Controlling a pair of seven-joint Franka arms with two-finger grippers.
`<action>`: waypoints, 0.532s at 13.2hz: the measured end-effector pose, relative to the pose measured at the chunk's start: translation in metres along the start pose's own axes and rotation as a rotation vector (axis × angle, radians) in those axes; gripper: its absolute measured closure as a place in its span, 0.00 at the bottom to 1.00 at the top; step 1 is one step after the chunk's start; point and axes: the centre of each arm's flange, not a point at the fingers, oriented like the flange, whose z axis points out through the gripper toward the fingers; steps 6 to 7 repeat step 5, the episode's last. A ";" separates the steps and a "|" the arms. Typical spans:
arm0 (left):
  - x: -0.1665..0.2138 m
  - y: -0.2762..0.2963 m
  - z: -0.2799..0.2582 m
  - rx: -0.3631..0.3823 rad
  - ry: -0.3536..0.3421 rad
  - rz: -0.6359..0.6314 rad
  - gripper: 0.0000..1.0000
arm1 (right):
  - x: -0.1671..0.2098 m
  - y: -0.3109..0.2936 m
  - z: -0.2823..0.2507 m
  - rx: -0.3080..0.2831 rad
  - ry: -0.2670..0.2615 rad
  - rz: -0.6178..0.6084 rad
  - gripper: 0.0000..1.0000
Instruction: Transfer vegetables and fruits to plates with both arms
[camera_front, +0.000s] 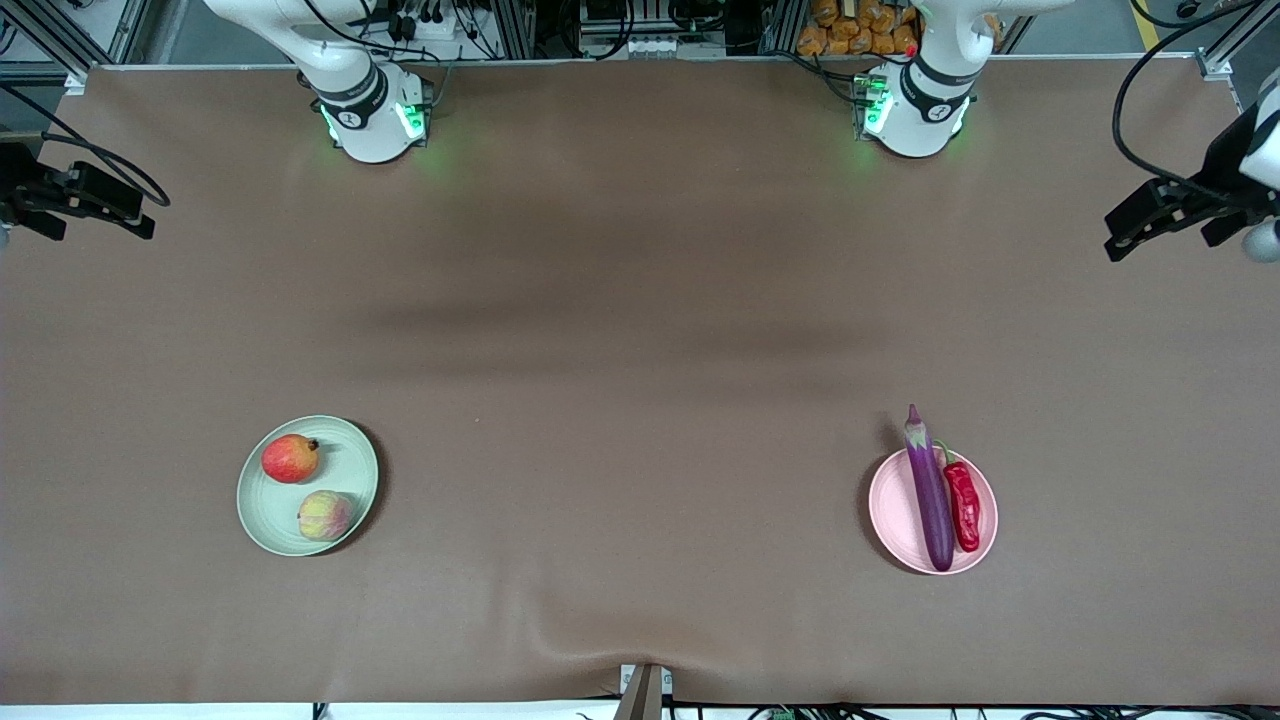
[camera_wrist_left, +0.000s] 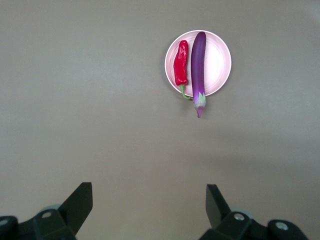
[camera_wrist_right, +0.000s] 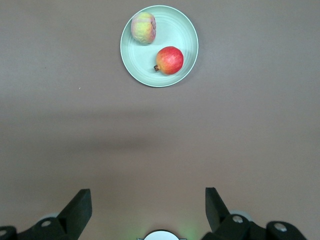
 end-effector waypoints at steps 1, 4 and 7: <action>-0.001 -0.003 -0.001 -0.008 -0.008 -0.005 0.00 | 0.000 0.000 0.000 0.000 0.000 0.000 0.00; -0.001 -0.001 0.002 -0.013 -0.025 -0.002 0.00 | 0.002 0.000 0.000 0.000 0.006 0.001 0.00; -0.001 0.000 0.002 -0.021 -0.028 -0.003 0.00 | 0.002 0.000 0.001 0.000 0.006 0.001 0.00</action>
